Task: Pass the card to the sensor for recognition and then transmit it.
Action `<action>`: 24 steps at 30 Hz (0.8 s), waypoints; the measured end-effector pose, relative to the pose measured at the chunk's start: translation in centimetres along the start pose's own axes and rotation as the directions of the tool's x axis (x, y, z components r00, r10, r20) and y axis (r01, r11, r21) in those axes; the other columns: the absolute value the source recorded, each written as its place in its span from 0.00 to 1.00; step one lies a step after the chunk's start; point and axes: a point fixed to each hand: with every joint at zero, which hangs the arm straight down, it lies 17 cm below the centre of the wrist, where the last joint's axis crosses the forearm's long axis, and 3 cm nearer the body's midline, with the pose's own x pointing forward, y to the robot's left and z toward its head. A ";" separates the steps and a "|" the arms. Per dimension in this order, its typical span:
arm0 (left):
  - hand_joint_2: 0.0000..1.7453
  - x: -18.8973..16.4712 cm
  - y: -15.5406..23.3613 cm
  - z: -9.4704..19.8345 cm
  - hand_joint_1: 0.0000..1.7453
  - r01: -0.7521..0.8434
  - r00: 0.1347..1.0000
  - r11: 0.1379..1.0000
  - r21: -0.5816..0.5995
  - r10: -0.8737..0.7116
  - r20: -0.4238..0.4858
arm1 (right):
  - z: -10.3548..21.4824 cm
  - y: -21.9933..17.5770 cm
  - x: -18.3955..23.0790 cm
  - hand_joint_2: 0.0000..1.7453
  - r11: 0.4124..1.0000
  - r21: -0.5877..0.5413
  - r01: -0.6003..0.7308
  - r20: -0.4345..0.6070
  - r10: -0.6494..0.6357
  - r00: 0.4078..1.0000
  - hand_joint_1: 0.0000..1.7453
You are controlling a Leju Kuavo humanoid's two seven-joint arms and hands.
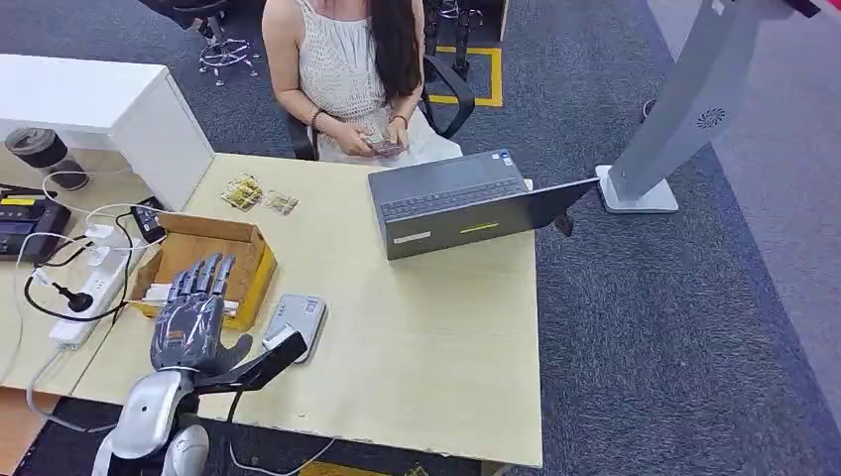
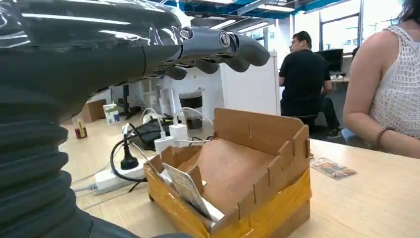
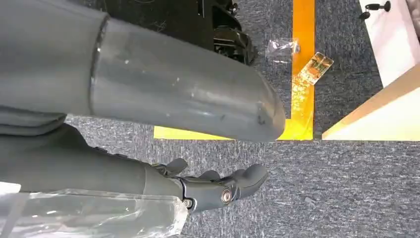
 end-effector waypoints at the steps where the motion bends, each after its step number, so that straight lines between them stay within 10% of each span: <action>1: 1.00 -0.2 0.0 0.0 0.00 0.002 1.000 1.000 0.000 -0.002 -0.005 | 0.0 0.0 0.0 0.00 1.000 0.000 0.000 0.000 0.000 1.000 0.00; 24: 1.00 -10.7 -1.3 -1.1 0.00 0.057 0.967 0.998 -0.008 -0.057 -0.248 | -0.3 0.4 0.9 0.00 0.999 0.022 -0.034 0.001 0.034 0.999 0.00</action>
